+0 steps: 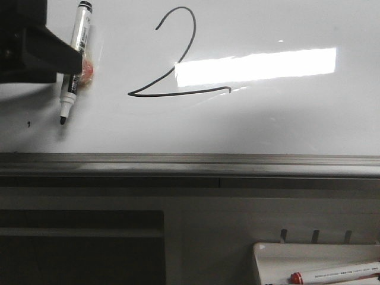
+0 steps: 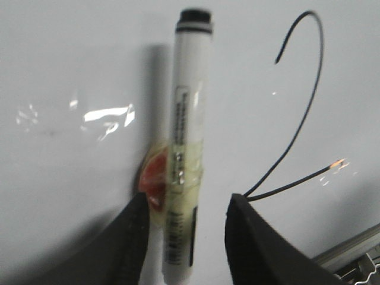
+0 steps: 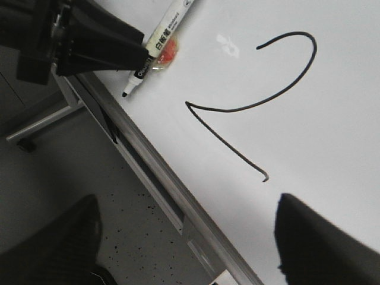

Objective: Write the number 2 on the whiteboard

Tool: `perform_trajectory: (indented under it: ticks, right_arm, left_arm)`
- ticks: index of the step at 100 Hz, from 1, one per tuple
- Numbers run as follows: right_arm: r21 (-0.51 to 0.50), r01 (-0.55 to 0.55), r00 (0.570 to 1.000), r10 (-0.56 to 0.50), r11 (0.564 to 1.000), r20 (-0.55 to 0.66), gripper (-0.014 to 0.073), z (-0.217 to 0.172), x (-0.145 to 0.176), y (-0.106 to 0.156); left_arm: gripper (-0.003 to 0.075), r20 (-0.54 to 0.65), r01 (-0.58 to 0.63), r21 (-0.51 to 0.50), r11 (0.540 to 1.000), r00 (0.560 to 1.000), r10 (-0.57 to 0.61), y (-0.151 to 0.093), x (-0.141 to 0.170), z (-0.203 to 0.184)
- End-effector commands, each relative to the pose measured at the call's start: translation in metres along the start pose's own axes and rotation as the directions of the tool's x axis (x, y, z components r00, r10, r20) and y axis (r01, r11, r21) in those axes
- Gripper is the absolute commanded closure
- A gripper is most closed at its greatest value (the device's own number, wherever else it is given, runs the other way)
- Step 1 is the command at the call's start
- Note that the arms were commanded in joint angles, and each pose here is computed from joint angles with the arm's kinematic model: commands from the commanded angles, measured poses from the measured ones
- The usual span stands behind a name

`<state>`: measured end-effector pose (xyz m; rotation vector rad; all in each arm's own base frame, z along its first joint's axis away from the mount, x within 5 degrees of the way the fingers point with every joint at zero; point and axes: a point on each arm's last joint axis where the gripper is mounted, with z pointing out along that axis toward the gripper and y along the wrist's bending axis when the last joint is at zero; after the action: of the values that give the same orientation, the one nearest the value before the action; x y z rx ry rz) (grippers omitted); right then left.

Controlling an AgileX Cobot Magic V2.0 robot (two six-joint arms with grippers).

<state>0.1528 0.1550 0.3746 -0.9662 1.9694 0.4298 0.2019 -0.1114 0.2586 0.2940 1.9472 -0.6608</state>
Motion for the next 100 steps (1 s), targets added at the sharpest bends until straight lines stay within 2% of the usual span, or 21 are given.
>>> perform_trajectory:
  ticks: [1,7,13,27,44,53,59,65,75,90,100]
  right_arm:
    - [0.03,0.007,0.992,-0.01,1.0,0.127,0.0251,-0.022,-0.013,-0.003]
    - [0.037,0.01,0.988,-0.015,0.999,0.155,0.0469,-0.029,-0.01,-0.002]
    - [0.051,0.016,0.98,-0.026,0.999,0.195,0.0677,-0.039,-0.005,-0.002]
    - [0.075,0.012,0.943,-0.036,0.997,0.33,0.0661,-0.062,0.012,0.001]
    - [0.126,0.023,0.875,-0.081,0.992,0.478,0.0661,-0.086,0.05,0.005]
    - [0.139,0.015,0.832,-0.09,0.99,0.547,0.0662,-0.091,0.077,0.009]
    - [0.14,0.014,0.827,-0.091,0.99,0.555,0.0662,-0.092,0.092,0.01]
    - [0.137,0.016,0.839,-0.088,0.99,0.537,0.0662,-0.087,0.109,0.012]
    - [0.132,0.015,0.848,-0.082,0.991,0.524,0.0662,-0.082,0.131,0.015]
    - [0.131,0.015,0.852,-0.082,0.991,0.517,0.0666,-0.079,0.145,0.016]
    - [0.128,0.017,0.861,-0.08,0.992,0.502,0.0666,-0.075,0.148,0.016]
  left_arm:
    - [0.0439,0.129,-0.035,0.069,0.997,0.991,0.026,-0.013,-0.023,-0.019]
    - [0.0457,0.176,-0.056,0.08,0.995,0.984,0.042,-0.018,-0.029,-0.031]
    - [0.0527,0.225,-0.091,0.09,0.992,0.972,0.068,-0.023,-0.034,-0.046]
    - [0.0744,0.324,-0.213,0.089,0.973,0.93,0.174,-0.033,-0.037,-0.079]
    - [0.0741,0.444,-0.254,0.09,0.963,0.876,0.189,-0.039,-0.027,-0.121]
    - [0.0741,0.48,-0.272,0.054,0.961,0.851,0.213,-0.037,-0.015,-0.138]
    - [0.0741,0.49,-0.296,0.024,0.955,0.836,0.247,-0.034,-0.004,-0.146]
    - [0.0741,0.505,-0.33,-0.006,0.944,0.814,0.287,-0.032,0.007,-0.154]
    - [0.0741,0.535,-0.335,-0.027,0.942,0.791,0.297,-0.028,0.022,-0.163]
    - [0.0741,0.578,-0.344,-0.032,0.938,0.76,0.298,-0.027,0.034,-0.173]
    - [0.0741,0.575,-0.343,-0.031,0.939,0.762,0.298,-0.026,0.038,-0.172]
